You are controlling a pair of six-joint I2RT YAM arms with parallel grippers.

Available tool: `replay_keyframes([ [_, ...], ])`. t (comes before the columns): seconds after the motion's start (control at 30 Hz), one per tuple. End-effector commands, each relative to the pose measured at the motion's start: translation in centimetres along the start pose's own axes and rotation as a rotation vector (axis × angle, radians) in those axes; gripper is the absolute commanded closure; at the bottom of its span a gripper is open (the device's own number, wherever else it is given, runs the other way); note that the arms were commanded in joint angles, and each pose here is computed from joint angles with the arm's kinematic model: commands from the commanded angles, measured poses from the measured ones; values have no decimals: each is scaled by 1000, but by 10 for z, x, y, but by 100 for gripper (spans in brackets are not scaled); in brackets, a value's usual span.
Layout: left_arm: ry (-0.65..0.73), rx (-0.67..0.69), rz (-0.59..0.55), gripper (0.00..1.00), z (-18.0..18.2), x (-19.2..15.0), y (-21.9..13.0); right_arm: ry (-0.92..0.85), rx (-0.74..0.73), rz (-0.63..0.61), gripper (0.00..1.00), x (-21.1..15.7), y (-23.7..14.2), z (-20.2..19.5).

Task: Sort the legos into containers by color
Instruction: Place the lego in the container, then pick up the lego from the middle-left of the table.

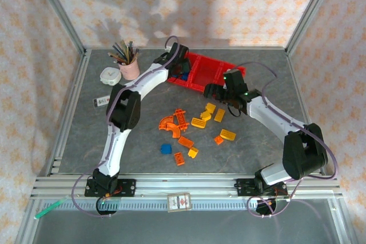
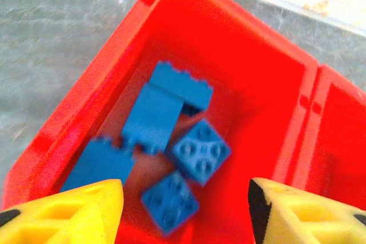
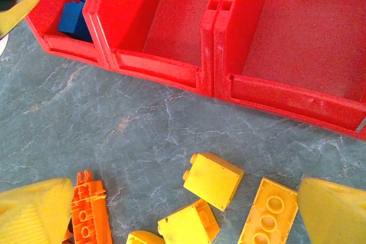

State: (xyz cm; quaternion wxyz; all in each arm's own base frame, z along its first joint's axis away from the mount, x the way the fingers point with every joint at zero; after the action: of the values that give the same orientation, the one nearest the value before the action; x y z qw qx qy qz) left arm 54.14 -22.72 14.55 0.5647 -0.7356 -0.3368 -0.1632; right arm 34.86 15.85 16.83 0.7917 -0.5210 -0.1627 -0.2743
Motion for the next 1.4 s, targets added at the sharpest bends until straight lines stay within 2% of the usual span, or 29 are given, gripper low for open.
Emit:
replay_keyframes([
  [0.0, -2, -69, 8, 36, -8, 0, -64, -30, 12, -16, 0, 3, -16, 11],
  [0.17, -16, -54, 55, 34, 28, -48, -125, -52, 38, 33, 0, -19, -24, 19],
  [0.37, -12, 40, 201, 30, 78, -146, -175, -64, 85, 118, 0, -59, -35, 21],
  [0.5, -2, 68, 281, 27, 95, -205, -197, -65, 100, 168, 0, -86, -35, 13],
  [0.67, 2, 74, 349, 23, 97, -254, -206, -54, 117, 211, 0, -108, -29, 5],
  [0.8, 21, 146, 365, 20, 101, -274, -200, -60, 120, 221, 0, -111, -24, 5],
  [1.0, 42, 232, 374, 22, 105, -289, -185, -70, 124, 203, 0, -107, -24, 8],
  [1.2, 61, 253, 400, 30, 103, -304, -171, -81, 129, 205, 0, -107, -21, 8],
  [1.37, 47, 272, 399, 45, 104, -308, -165, -96, 128, 217, 0, -110, -18, 7],
])
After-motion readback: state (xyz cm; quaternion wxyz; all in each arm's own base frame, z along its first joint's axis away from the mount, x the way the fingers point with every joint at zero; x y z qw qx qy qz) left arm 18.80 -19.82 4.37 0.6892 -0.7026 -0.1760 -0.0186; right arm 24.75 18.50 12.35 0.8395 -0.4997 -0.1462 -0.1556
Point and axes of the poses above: each hand's point on the last joint's axis, 136 mm out from that joint toward the fingers, its own y axis out along the fingers, its own z axis along the line the jaws close on, x = y × z, the point moved 3 cm from there along -y, back along the fingers, and after that the axes turned 2 degrees about y, right-handed, at the moved point
